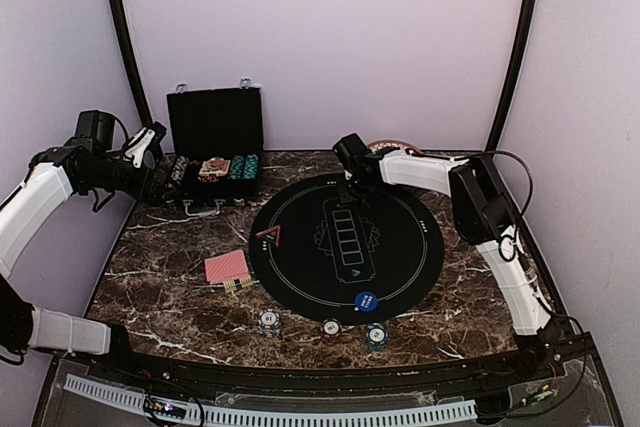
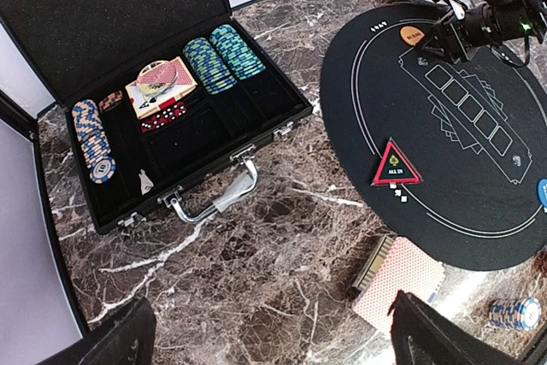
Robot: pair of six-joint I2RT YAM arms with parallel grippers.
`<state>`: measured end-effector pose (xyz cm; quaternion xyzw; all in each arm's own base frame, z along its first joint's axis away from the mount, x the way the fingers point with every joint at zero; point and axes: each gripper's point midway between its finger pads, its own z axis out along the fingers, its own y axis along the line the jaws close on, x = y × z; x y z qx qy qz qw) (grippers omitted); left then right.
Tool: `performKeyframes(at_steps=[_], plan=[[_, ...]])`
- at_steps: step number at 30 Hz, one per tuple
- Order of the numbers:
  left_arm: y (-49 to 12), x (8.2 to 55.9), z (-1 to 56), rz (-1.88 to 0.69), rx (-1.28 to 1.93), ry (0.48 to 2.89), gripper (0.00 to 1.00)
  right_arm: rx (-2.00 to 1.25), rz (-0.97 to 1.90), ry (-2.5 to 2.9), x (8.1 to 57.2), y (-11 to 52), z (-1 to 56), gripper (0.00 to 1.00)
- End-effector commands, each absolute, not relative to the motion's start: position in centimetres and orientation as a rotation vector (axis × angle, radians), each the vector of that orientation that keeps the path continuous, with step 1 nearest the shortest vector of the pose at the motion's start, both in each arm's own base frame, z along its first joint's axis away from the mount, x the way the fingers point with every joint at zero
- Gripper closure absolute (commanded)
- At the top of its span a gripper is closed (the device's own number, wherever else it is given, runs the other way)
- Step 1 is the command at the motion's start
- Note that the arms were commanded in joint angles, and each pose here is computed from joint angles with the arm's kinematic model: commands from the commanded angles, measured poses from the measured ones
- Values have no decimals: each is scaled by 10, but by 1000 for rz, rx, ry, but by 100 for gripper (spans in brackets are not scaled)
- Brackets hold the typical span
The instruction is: Distribute texas hold em gaming equipment
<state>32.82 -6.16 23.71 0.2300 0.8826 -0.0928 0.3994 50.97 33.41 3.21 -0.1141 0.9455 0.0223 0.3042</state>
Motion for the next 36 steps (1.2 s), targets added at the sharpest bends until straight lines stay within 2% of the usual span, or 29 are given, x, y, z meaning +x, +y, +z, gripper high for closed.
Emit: performKeyframes(at_steps=[1, 4, 6, 14, 21, 26, 29, 36], plan=[[-64, 321, 243, -254, 601, 2220, 1, -372, 131, 2469, 498, 343, 70, 41], [-64, 321, 242, -256, 602, 2221, 1, -400, 148, 2457, 470, 343, 89, 27], [-64, 320, 244, -254, 600, 2218, 1, -428, 141, 2458, 446, 343, 96, 24], [-67, 316, 246, -274, 607, 2202, 1, -591, 179, 2526, 313, 342, 83, 24], [-68, 313, 240, -288, 614, 2229, 1, -726, 96, 2631, 231, 316, 71, 26], [-68, 310, 239, -287, 618, 2232, 1, -805, 70, 2648, 209, 311, 67, 27], [-69, 310, 240, -299, 614, 2239, 1, -832, 76, 2657, 206, 319, 60, 34], [-68, 309, 244, -293, 610, 2237, 1, -851, 31, 2598, 217, 341, 55, 39]])
